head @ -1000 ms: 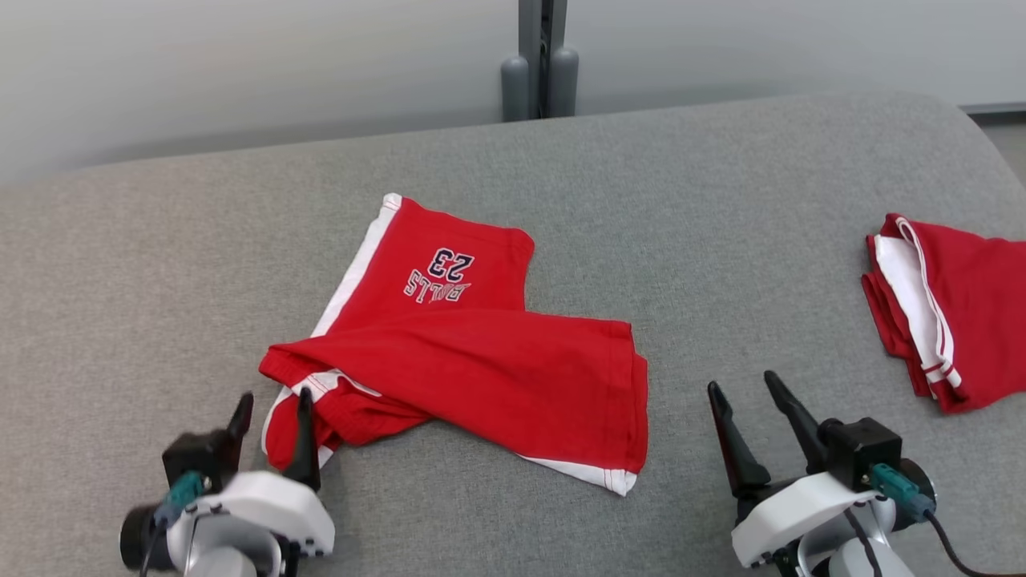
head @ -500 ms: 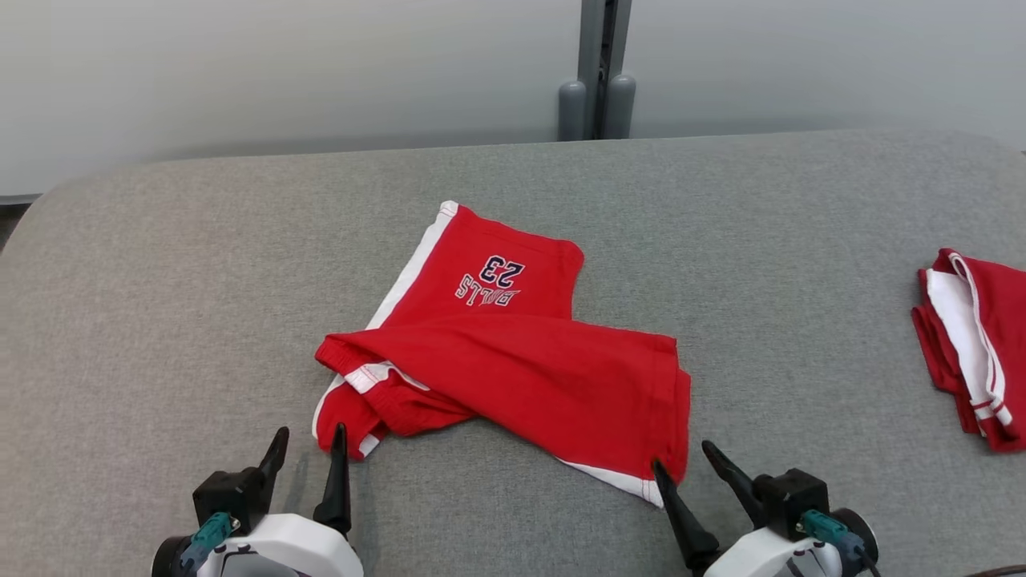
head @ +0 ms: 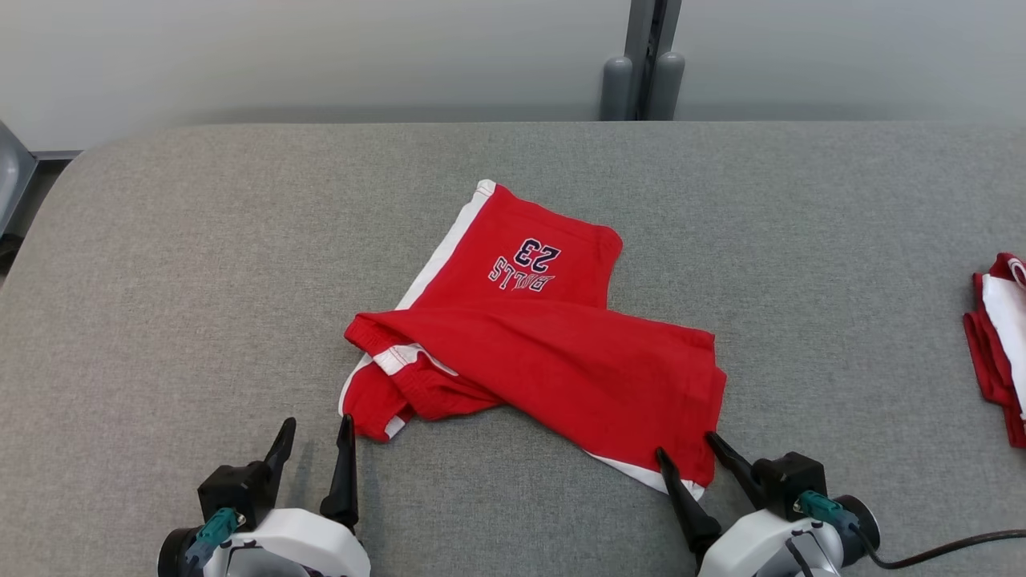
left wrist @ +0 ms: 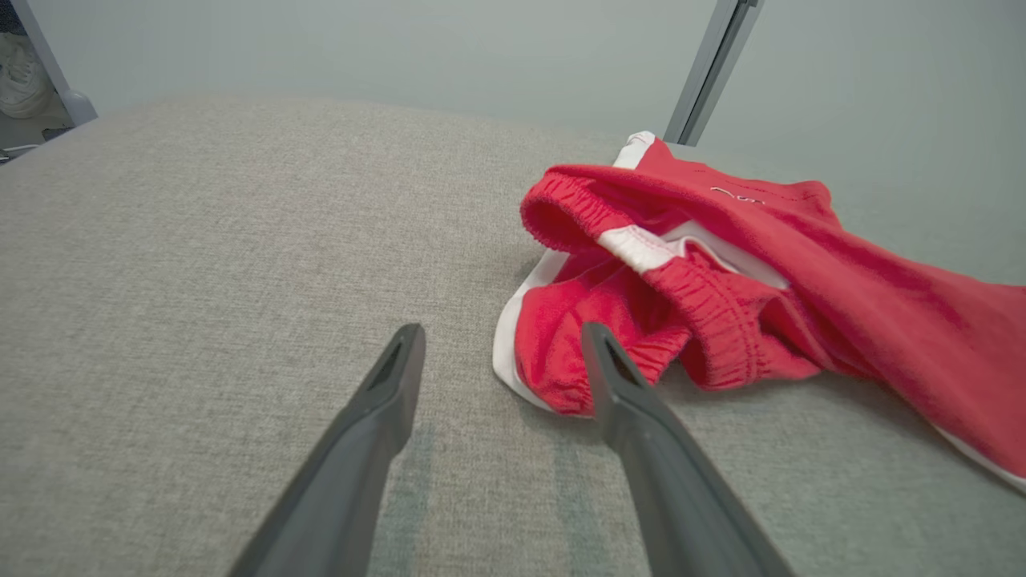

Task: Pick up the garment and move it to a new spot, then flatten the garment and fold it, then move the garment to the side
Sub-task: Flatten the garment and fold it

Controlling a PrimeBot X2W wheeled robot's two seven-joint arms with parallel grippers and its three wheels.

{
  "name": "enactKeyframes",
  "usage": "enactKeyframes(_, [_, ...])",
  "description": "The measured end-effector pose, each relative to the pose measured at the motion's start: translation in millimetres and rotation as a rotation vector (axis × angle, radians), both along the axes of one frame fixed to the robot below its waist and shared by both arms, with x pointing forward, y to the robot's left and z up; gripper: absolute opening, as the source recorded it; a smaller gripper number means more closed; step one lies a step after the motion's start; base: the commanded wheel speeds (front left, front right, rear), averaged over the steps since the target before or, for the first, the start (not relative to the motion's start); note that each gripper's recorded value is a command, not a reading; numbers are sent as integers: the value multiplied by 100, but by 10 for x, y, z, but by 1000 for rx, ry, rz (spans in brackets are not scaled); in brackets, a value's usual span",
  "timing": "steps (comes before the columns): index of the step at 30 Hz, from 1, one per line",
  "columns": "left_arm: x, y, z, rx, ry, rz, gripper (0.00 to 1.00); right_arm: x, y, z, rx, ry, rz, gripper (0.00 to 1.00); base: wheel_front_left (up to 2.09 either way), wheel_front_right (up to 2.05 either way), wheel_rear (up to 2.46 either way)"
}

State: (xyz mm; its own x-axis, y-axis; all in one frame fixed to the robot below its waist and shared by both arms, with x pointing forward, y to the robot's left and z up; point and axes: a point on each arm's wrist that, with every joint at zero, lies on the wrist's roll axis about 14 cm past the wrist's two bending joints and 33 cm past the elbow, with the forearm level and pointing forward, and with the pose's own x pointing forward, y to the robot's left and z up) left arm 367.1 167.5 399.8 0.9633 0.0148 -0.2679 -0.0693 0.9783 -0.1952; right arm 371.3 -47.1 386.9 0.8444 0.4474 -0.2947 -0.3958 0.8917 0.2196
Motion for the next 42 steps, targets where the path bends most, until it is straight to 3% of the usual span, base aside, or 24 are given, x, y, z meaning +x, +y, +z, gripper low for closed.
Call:
enactKeyframes(8, [23, -21, -29, -6, 8, -3, 100, 105, 80, 88, 10, -35, 22, 100, 0, 0, 0])
enactKeyframes(9, [27, -23, -28, -7, 7, -4, 100, 105, 88, 93, 11, -37, 24, 96, 0, 0, 0])
enactKeyframes(11, [30, -26, -27, -7, 7, -5, 100, 105, 101, 100, 13, -39, 28, 47, 0, 0, 0])
enactKeyframes(12, [30, -28, -30, -7, 7, -6, 100, 107, 108, 103, 14, -41, 30, 33, 0, 0, 0])
enactKeyframes(13, [31, -30, -34, -7, 8, -7, 100, 117, 116, 120, 17, -46, 31, 0, 0, 0, 0])
enactKeyframes(24, [40, -85, -73, -15, 19, -25, 100, 725, -158, 712, 101, -219, -104, 0, 0, 0, 0])
enactKeyframes(30, [106, -141, -48, -14, 10, -47, 100, 1117, -390, 805, 11, -268, -126, 0, 0, 0, 0])
enactKeyframes(34, [119, -145, -37, -11, 7, -56, 100, 1286, -436, 620, -68, -224, -109, 0, 0, 0, 0])
enactKeyframes(35, [117, -136, -34, -11, 6, -54, 100, 1298, -440, 526, -91, -198, -102, 18, 0, 0, 0])
enactKeyframes(36, [103, -125, -44, -12, 10, -50, 100, 1310, -448, 453, -108, -177, -99, 100, 0, 0, 0])
enactKeyframes(42, [82, -59, -9, -8, 2, -22, 100, 1402, -526, 486, -137, -187, -125, 100, 0, 0, 0])
